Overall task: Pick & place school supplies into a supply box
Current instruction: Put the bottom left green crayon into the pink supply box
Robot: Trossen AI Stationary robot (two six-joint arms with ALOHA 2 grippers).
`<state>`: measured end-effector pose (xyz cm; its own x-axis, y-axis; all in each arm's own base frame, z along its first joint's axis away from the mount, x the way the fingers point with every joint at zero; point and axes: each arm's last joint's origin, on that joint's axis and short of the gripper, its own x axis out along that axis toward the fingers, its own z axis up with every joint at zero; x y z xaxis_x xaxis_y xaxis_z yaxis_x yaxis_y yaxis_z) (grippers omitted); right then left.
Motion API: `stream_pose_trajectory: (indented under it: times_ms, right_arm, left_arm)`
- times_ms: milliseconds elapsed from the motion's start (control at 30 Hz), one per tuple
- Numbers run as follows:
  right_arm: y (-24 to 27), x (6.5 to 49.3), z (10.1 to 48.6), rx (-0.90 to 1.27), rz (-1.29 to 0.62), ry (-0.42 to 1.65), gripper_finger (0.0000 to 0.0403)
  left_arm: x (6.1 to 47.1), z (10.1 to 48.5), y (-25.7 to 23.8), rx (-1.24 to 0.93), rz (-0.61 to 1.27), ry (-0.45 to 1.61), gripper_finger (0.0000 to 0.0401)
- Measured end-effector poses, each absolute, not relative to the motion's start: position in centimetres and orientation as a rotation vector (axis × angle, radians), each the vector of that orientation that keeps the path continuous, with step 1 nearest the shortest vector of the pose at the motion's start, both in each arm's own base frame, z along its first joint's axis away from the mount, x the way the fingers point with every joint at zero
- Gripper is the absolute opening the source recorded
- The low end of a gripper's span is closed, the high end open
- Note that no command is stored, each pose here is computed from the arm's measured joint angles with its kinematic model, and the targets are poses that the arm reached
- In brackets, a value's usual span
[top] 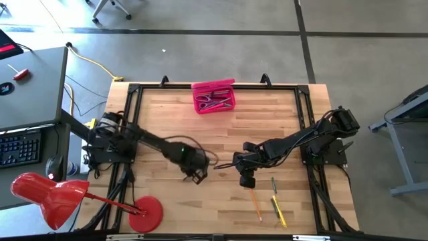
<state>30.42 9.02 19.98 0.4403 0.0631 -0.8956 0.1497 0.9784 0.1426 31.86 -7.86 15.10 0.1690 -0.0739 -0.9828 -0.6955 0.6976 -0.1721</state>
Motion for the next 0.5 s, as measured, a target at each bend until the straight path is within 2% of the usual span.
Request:
stream_pose_trajectory:
  times_ms: [233, 500]
  right_arm:
    - [9.0, 30.4, 20.0, 0.166, -0.025, 1.117, 0.0114]
    - [8.9, 30.0, 19.8, 0.109, -0.011, 1.168, 0.0114]
  left_arm:
    - [33.7, 16.4, -2.1, -0.651, 0.467, 1.291, 0.0043]
    - [36.6, 22.3, 6.3, -0.412, 0.476, 1.087, 0.0043]
